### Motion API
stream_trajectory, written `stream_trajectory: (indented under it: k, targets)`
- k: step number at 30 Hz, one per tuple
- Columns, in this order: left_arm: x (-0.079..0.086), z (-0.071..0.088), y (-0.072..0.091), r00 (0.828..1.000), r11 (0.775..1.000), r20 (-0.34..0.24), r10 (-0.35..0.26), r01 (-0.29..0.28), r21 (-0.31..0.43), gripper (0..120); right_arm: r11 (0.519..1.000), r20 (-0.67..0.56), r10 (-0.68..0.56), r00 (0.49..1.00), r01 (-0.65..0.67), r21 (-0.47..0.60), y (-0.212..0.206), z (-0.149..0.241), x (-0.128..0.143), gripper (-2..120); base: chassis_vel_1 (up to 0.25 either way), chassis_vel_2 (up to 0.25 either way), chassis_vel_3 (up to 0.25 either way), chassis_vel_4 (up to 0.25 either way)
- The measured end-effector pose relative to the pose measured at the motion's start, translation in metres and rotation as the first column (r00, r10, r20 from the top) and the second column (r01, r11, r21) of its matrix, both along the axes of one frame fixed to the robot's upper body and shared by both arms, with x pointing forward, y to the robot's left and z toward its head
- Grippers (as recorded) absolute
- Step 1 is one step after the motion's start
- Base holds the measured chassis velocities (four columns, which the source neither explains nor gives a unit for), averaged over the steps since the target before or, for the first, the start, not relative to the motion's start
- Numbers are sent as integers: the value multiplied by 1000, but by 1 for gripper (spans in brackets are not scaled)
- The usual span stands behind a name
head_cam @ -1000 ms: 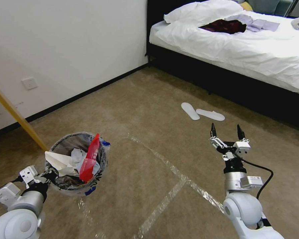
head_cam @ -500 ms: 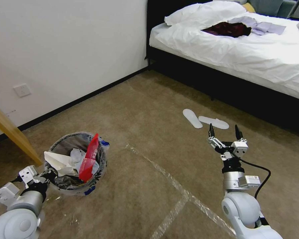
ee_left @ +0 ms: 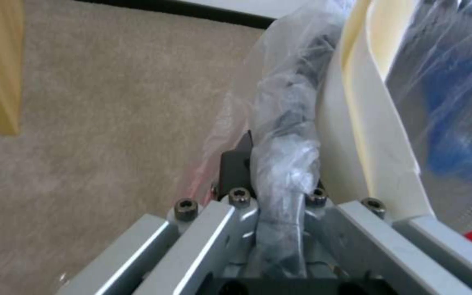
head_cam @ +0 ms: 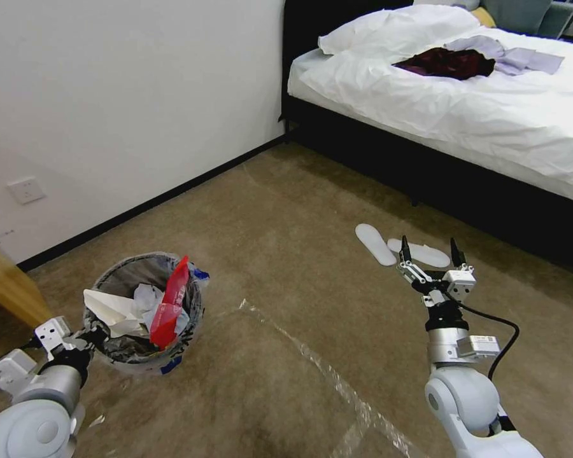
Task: Pick up the trash bin and place the garbage on the floor into it.
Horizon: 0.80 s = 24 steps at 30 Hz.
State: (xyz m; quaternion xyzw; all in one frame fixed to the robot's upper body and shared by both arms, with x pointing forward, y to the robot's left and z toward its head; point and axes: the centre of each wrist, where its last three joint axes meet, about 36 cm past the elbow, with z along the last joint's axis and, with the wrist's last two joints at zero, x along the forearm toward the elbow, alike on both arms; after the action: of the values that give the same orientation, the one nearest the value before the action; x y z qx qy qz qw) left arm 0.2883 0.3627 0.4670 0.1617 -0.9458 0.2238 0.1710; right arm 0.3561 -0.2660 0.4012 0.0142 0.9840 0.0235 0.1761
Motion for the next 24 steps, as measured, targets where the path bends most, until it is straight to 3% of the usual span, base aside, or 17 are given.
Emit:
stream_trajectory:
  k: [24]
  targets:
    - [1, 0, 3, 1000, 1000, -3, 0, 0, 6, 1, 1000, -4, -4, 1000, 4, -3, 4, -7, 1, 100, -168, 176, 172, -175]
